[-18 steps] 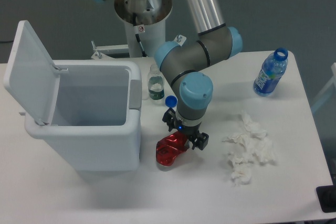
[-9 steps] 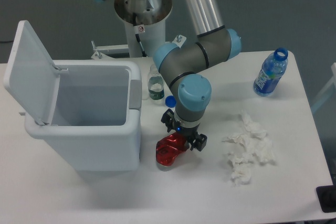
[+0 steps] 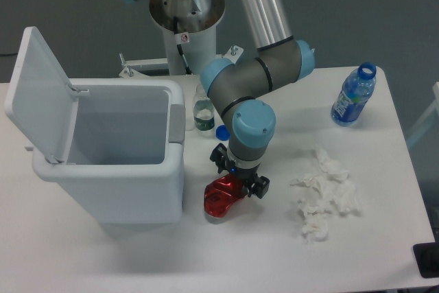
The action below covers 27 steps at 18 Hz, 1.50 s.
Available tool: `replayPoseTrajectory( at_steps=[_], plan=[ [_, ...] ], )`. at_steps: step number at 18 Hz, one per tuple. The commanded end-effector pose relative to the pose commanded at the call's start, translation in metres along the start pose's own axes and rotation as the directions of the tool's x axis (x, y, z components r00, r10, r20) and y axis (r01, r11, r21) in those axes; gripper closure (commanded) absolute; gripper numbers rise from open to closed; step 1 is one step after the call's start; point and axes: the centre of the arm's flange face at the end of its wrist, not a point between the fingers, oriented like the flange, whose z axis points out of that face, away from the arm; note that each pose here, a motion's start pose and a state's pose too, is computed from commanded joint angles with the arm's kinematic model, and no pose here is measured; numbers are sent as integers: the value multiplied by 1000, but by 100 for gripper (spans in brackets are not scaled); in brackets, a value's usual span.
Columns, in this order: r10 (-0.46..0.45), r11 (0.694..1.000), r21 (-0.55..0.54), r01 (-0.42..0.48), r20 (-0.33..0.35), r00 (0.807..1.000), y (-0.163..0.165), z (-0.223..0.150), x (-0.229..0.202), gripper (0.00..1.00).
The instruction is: Pick up the cans
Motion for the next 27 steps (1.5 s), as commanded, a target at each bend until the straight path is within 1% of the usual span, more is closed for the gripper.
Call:
replayPoseTrajectory(
  at_steps=[3, 5, 9, 11, 14, 16, 18, 20, 21, 24, 27],
  plan=[
    [5, 1000, -11, -5, 6, 1000, -1, 0, 1, 1],
    [5, 1000, -11, -5, 6, 1000, -1, 0, 1, 6],
    [-3, 1000, -9, 3, 10, 1000, -3, -2, 0, 24],
    [-4, 1000, -9, 4, 10, 1000, -3, -2, 0, 31],
    [-4, 1000, -8, 4, 13, 1000, -4, -3, -1, 37],
    [2, 1000, -5, -2, 20, 1000, -7, -6, -3, 38],
    [2, 1000, -5, -2, 20, 1000, -7, -6, -3, 44],
    [2, 1000, -4, -2, 23, 1000, -8, -7, -3, 47],
    [1, 1000, -4, -1, 23, 1000, -8, -8, -4, 51],
    [4, 1000, -2, -4, 27, 1000, -8, -10, -4, 52],
    [8, 1000, 12, -9, 63, 998, -11, -28, -16, 52]
  ],
)
